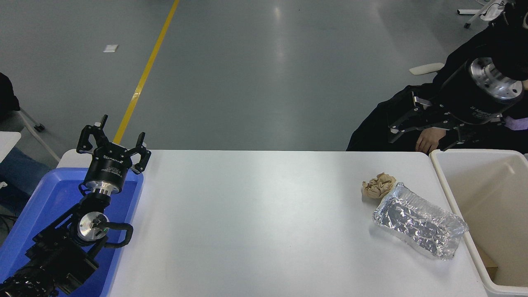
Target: Pick up foil plate and place in dustbin
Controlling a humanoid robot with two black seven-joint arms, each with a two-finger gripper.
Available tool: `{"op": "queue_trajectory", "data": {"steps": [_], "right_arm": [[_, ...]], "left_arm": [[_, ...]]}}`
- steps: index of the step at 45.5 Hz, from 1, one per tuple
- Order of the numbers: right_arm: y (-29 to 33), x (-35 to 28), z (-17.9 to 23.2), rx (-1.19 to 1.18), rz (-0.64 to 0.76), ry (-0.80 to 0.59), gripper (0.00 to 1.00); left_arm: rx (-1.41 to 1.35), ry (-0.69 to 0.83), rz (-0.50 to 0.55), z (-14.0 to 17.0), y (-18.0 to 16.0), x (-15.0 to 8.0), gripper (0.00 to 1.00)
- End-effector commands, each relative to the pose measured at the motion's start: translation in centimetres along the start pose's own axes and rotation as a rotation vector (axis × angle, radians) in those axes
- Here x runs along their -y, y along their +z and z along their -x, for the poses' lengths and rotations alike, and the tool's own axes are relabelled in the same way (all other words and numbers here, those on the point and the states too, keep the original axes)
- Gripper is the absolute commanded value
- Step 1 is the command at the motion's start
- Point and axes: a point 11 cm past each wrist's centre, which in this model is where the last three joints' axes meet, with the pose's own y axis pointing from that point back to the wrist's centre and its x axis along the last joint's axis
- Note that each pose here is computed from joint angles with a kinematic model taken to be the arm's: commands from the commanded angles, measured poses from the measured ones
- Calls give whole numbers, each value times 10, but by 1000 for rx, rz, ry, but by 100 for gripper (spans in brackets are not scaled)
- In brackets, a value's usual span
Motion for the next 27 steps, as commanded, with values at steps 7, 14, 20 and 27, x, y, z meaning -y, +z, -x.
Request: {"op": "queue_trajectory", "data": {"steps": [7, 14, 20, 27], "right_arm": [[0, -1, 0, -1, 0, 2, 100], [1, 3, 1, 2, 2, -8, 100], [1, 3, 1, 2, 2, -8, 100], [1, 3, 1, 3, 2, -9, 100]], "left_arm": [[0, 0, 1, 0, 0, 0, 98], [-1, -1, 1, 0, 0, 0, 98], [0, 0, 1, 0, 0, 0, 98], [0, 0, 1, 0, 0, 0, 98]]}}
